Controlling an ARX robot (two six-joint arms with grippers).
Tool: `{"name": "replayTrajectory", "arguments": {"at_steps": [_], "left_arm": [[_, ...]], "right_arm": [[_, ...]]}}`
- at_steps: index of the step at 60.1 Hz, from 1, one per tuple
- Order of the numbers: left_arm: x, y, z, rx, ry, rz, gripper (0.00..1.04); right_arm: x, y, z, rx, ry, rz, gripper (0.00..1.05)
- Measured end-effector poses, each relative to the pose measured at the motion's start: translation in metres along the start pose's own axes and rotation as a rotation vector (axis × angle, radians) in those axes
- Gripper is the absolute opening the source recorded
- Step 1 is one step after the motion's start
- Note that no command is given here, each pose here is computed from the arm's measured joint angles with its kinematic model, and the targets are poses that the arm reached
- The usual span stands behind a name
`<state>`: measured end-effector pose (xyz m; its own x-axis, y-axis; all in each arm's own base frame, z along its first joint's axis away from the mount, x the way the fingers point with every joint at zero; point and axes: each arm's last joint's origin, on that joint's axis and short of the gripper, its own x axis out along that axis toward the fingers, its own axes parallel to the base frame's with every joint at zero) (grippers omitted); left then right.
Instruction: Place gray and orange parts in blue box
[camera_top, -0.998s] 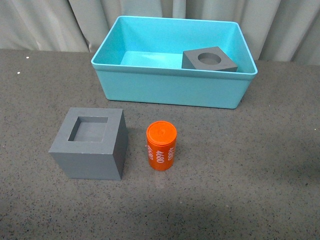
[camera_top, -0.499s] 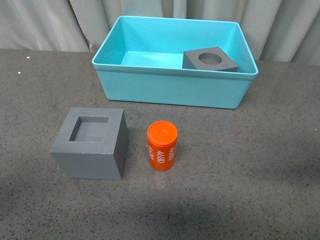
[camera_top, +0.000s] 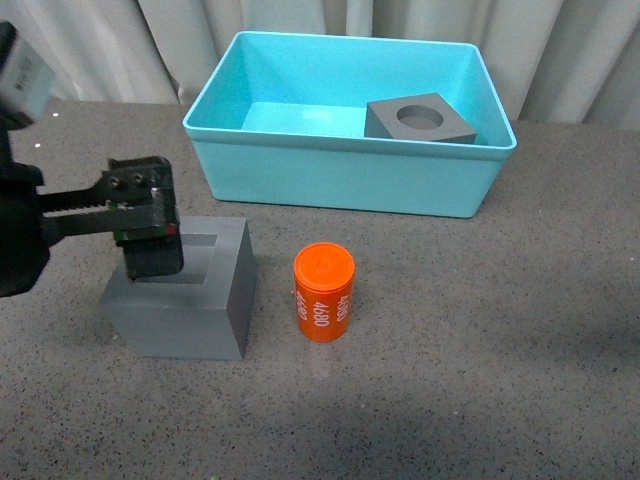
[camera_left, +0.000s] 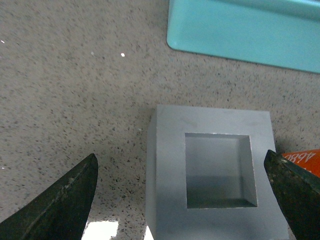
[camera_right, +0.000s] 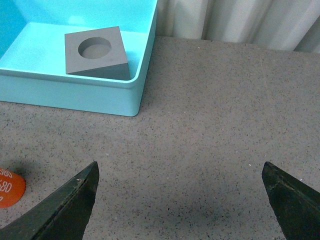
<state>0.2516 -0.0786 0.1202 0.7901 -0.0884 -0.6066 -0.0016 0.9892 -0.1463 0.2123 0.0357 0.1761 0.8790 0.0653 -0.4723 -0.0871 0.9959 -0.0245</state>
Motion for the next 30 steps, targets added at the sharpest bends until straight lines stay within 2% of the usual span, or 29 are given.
{"name": "replayTrajectory", "arguments": {"at_steps": [17, 30], "left_arm": [[0.029, 0.000, -0.007, 0.014, 0.142, 0.017, 0.98], [0.033, 0.000, -0.010, 0.011, 0.166, 0.017, 0.97]], "right_arm": [[0.000, 0.000, 0.000, 0.000, 0.000, 0.000, 0.95], [0.000, 0.000, 0.000, 0.000, 0.000, 0.000, 0.95]]}}
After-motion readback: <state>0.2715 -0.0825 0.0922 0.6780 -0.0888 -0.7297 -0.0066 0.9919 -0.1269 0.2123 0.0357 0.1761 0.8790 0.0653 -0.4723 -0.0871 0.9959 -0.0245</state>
